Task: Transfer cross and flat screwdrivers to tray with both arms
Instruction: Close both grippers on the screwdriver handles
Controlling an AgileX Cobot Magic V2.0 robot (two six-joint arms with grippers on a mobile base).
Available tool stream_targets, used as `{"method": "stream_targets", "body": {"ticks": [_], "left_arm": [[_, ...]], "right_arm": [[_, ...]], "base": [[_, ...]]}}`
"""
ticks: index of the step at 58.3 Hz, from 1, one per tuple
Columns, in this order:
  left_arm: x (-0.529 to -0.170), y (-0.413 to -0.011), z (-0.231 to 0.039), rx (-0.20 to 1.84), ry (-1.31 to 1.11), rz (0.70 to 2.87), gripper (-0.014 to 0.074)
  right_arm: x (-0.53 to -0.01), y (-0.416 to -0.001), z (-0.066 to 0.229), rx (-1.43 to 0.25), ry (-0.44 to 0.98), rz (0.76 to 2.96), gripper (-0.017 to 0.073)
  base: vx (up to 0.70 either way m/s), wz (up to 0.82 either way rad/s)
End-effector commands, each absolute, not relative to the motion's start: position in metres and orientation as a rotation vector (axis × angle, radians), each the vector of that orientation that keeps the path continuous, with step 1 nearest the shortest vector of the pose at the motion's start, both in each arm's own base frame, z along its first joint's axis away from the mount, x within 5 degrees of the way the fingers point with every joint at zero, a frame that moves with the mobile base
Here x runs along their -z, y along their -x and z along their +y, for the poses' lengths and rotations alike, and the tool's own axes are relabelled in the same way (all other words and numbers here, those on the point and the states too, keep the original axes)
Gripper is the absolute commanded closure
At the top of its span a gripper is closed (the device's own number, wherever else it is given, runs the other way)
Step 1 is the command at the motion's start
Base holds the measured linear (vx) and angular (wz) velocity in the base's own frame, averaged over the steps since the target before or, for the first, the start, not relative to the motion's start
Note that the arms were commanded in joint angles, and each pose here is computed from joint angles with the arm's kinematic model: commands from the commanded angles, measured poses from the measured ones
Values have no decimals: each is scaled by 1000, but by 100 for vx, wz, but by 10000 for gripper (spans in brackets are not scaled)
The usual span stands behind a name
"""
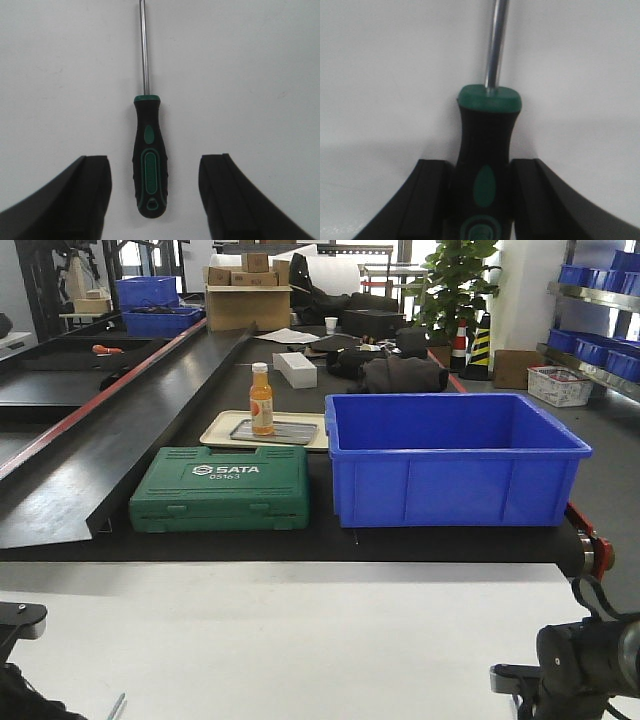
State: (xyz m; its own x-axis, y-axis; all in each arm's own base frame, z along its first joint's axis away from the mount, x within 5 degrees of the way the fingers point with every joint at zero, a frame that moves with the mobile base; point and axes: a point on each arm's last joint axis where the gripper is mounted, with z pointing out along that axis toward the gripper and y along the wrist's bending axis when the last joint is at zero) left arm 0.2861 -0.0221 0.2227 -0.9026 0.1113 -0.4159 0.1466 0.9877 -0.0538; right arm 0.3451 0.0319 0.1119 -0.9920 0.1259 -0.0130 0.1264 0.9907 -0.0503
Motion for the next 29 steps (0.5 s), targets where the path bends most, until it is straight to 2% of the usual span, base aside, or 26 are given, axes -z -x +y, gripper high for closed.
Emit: {"method": "stream_targets", "body": {"ticks": [1, 7, 18, 29], "left_arm": [[-239, -288, -25, 124, -175, 2634, 74], [-238, -287, -25, 129, -177, 2658, 74], [-233, -282, -25, 158, -108, 2736, 74], [-209, -287, -26, 164, -112, 2846, 74]], "right_arm": [[-127, -353, 32, 58, -190, 3047, 471], [-126, -353, 32, 53, -194, 3043, 575], [-126, -355, 32, 45, -195, 3030, 572], [-126, -355, 32, 46, -194, 3032, 571]], "base": [[0, 0], [0, 0], [0, 0], [0, 0]]}}
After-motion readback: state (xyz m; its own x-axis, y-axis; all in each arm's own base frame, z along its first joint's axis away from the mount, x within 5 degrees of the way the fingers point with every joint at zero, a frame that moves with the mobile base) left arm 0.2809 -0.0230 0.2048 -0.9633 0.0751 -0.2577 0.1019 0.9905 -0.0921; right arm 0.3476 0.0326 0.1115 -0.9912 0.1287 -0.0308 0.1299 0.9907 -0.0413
